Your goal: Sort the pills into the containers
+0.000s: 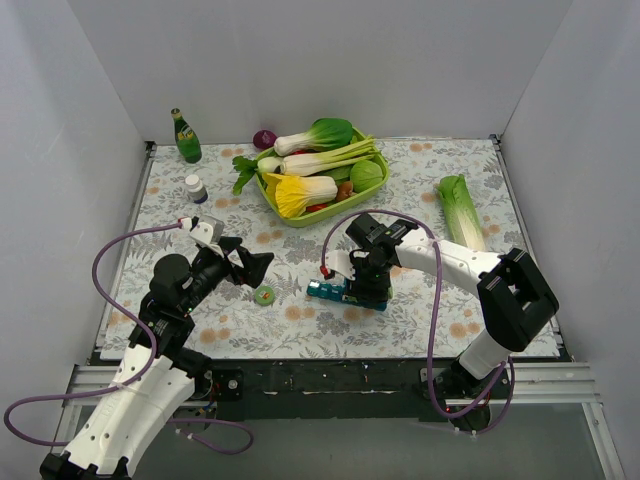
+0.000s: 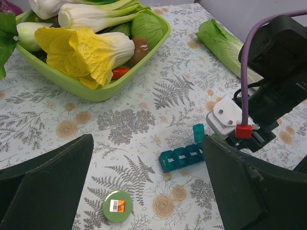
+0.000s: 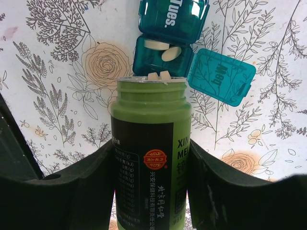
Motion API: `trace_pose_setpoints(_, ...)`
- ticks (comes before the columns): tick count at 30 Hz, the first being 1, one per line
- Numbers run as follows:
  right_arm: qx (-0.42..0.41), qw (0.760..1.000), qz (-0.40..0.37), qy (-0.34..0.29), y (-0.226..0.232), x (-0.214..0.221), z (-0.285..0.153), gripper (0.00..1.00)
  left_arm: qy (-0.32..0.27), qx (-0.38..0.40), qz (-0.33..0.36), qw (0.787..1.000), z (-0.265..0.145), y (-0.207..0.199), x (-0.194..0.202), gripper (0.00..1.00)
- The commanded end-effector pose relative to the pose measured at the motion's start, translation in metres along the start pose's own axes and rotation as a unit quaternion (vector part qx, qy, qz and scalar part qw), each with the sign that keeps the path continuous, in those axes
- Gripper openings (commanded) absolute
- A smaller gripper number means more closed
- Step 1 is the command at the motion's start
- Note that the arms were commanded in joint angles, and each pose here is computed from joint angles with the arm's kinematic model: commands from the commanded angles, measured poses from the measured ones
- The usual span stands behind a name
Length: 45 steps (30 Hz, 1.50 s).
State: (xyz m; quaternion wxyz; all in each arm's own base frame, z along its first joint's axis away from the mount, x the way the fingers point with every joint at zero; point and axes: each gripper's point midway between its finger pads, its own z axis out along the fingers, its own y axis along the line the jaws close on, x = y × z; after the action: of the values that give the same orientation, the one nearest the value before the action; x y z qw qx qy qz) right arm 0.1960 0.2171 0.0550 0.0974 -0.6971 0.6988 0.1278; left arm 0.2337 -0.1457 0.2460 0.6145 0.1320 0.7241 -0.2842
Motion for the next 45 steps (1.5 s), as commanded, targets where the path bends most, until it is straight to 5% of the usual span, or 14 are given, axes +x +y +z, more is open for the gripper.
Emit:
trace_pose_setpoints(1,0.014,0.999,-0.007,-0.041,-0.002,-0.020,-0.016,0.01,-0.002,-0.007,0.006,1.000,0.001,0.004,0.000,0.98)
trace_pose_setpoints(11,0.031,0.992,0.004,-0.121,0.001,-0.035,-0.045,0.01,0.008,0.002,-0.035,0.999,0.002,-0.003,0.001,0.98)
trace_pose_setpoints(20,0.073,0.955,-0.006,-0.288,0.014,-0.067,-0.121,0.01,0.083,-0.017,-0.183,0.979,0.009,-0.010,0.021,0.98)
trace_pose_setpoints(25,0.176,0.880,-0.073,-0.435,0.034,-0.088,-0.190,0.01,0.147,-0.049,-0.256,0.954,0.011,-0.008,0.051,0.98)
trace_pose_setpoints(27,0.231,0.824,-0.091,-0.510,0.043,-0.099,-0.234,0.01,0.169,-0.061,-0.281,0.943,0.011,-0.008,0.062,0.98)
trace_pose_setpoints(28,0.239,0.816,-0.077,-0.521,0.042,-0.096,-0.232,0.01,0.181,-0.066,-0.289,0.938,0.011,-0.008,0.067,0.98)
trace_pose_setpoints(29,0.278,0.771,-0.092,-0.566,0.046,-0.102,-0.266,0.01,0.192,-0.072,-0.293,0.934,0.010,-0.007,0.073,0.98)
trace_pose_setpoints(34,0.299,0.693,-0.039,-0.655,0.056,-0.108,-0.328,0.01,0.236,-0.110,-0.318,0.912,0.008,0.000,0.097,0.98)
trace_pose_setpoints(45,0.262,0.714,0.011,-0.649,0.049,-0.095,-0.273,0.01,0.376,-0.220,-0.298,0.849,0.002,0.032,0.161,0.98)
